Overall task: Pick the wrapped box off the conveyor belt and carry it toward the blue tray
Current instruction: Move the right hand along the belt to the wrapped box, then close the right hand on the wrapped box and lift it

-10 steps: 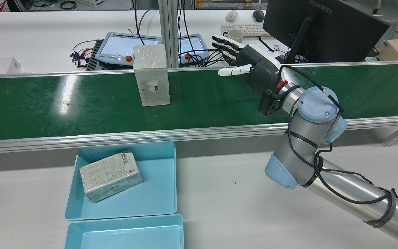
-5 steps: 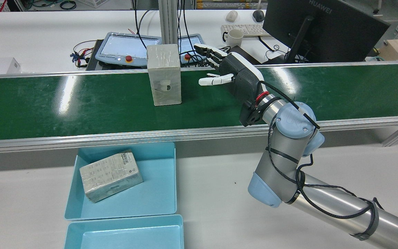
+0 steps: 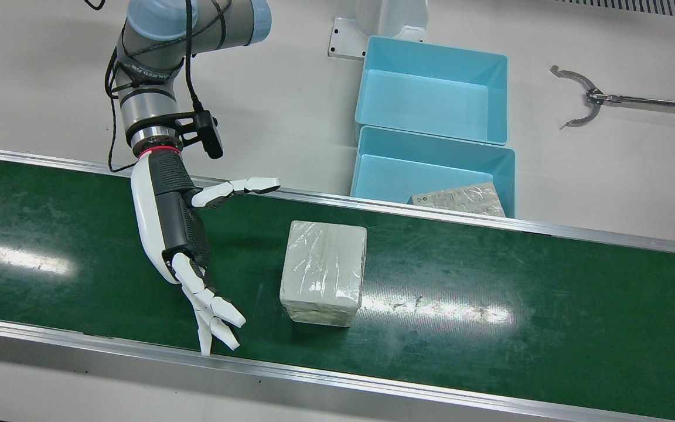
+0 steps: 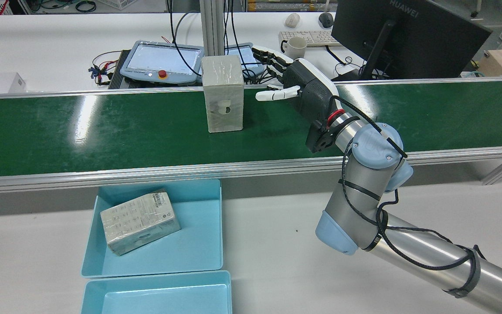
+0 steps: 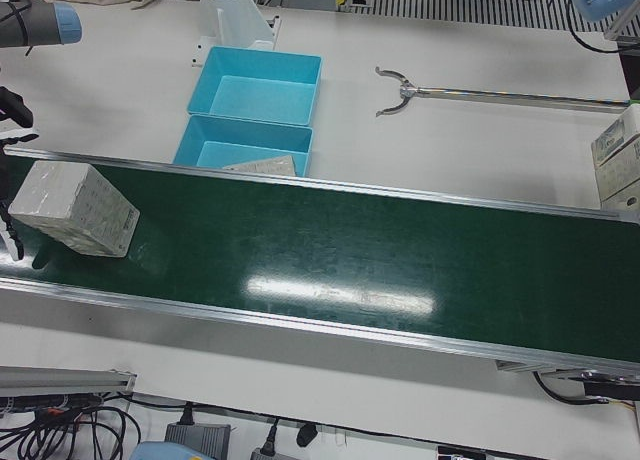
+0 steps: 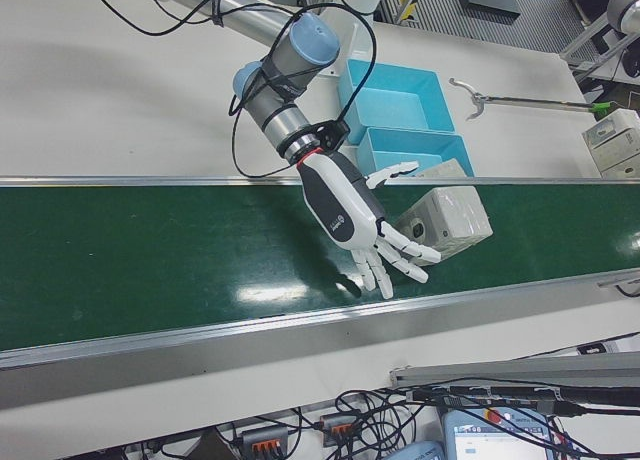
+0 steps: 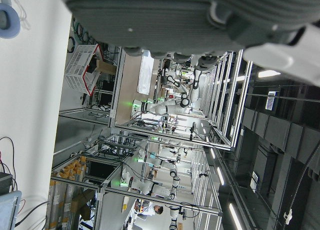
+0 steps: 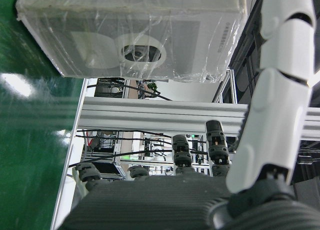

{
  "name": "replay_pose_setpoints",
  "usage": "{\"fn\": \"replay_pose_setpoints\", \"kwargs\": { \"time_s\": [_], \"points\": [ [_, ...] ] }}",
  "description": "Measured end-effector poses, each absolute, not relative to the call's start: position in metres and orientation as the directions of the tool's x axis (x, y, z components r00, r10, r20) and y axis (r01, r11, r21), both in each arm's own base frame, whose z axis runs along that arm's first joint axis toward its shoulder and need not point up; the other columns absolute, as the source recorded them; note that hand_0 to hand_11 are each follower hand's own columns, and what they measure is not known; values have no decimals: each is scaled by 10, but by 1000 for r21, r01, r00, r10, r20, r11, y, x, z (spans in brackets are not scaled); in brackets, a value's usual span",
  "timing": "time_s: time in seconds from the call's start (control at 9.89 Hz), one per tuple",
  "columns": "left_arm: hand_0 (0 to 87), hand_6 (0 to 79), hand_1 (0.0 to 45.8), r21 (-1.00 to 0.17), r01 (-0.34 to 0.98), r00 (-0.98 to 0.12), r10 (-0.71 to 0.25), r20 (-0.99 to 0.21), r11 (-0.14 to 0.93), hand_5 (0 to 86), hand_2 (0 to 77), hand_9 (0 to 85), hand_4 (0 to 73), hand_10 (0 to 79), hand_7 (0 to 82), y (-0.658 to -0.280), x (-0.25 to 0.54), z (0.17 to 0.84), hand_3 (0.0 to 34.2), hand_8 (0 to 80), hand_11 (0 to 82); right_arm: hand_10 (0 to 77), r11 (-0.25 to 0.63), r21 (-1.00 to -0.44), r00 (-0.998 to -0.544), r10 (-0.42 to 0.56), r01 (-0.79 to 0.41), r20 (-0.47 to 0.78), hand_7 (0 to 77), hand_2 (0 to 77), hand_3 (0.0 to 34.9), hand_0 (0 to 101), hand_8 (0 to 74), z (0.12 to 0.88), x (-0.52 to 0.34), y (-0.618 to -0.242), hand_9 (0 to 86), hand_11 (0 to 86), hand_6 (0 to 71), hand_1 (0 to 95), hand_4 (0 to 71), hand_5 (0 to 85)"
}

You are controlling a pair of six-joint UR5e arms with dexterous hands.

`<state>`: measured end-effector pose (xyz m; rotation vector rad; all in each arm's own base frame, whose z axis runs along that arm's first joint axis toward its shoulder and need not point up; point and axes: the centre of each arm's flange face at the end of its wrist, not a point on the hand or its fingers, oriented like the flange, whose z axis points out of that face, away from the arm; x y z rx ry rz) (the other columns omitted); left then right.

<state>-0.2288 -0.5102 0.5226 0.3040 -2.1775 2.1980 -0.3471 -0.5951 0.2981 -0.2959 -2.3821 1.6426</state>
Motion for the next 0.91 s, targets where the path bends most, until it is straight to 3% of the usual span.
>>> {"fn": "replay_pose_setpoints", "kwargs": {
  "time_s": [0.91],
  "points": [
    [0, 0, 0, -987, -160, -980, -114, 161, -19, 5, 11, 0, 0, 5, 5, -510, -229, 523, 0, 5, 0, 38, 341, -940, -962, 263, 23, 72, 120, 153, 309, 427, 0, 308, -351, -610, 11, 60, 0, 98, 180, 169]
  ]
}}
